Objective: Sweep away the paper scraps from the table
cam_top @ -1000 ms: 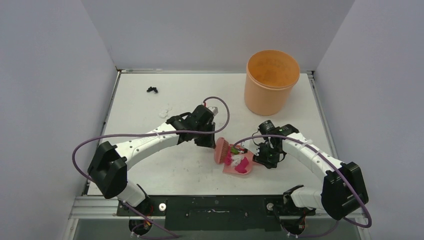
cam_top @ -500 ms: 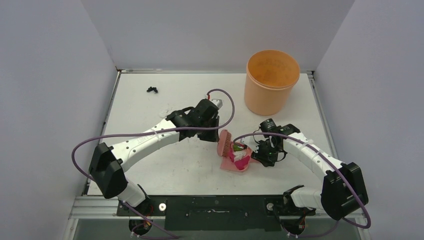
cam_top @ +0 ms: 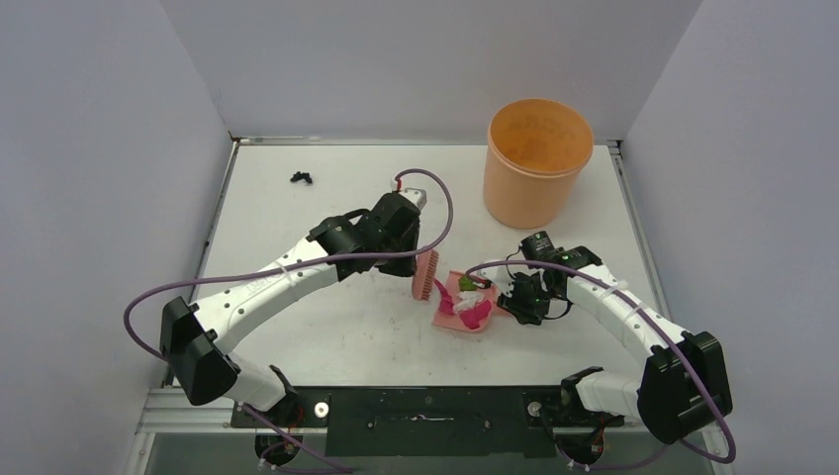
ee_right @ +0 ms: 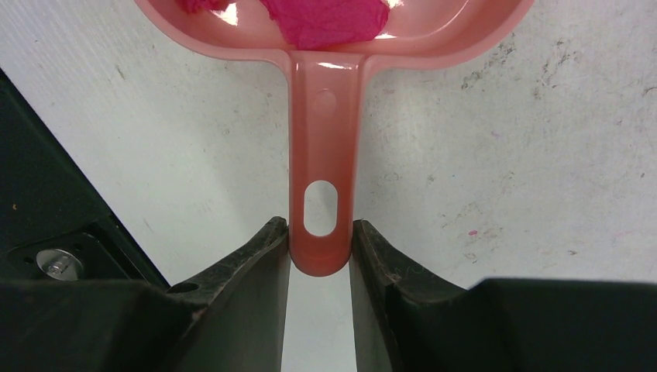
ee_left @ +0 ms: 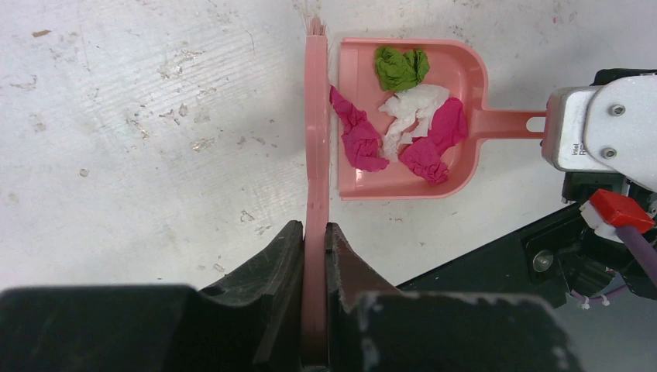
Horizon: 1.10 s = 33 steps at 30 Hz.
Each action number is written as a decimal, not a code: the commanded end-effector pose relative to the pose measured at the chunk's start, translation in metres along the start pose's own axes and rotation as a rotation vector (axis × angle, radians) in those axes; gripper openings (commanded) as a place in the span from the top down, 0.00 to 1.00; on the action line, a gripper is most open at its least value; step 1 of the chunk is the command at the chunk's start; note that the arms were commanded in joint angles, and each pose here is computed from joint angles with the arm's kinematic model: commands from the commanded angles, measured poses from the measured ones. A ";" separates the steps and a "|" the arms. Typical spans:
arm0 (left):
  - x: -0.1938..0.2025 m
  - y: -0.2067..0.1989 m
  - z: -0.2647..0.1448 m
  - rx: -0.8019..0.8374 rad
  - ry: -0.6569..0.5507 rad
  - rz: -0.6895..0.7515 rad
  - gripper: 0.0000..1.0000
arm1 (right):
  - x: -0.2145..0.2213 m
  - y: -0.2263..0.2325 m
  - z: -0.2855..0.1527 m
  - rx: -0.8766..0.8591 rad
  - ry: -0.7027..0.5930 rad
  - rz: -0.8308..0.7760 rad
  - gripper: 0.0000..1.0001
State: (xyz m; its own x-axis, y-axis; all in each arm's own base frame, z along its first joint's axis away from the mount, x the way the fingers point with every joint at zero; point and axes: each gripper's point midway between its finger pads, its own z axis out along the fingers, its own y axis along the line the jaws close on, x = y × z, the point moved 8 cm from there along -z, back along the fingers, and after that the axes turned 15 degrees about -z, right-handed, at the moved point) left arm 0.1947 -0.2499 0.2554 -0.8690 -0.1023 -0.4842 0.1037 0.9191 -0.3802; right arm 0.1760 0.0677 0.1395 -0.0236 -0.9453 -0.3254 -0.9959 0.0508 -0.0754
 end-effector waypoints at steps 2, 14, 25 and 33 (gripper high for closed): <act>-0.018 0.000 -0.025 0.017 -0.097 0.014 1.00 | -0.006 -0.005 0.003 0.018 -0.058 0.006 0.95; -0.007 0.100 -0.029 -0.099 -0.216 0.003 1.00 | -0.005 -0.001 0.000 0.052 -0.077 0.012 0.95; 0.034 0.135 -0.034 0.035 -0.320 0.016 1.00 | -0.007 -0.009 -0.002 0.088 -0.121 0.062 0.95; 0.034 0.140 -0.039 0.059 -0.414 -0.011 1.00 | -0.023 -0.023 -0.020 0.113 -0.172 0.068 0.95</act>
State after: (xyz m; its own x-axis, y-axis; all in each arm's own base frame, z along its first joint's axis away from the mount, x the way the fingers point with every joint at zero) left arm 0.1483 -0.1050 0.2056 -0.6749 -0.2232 -0.7033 0.1060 0.9139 -0.3918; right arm 0.1833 0.0713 0.1457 -0.0823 -0.9067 -0.4137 -0.9842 0.1393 -0.1096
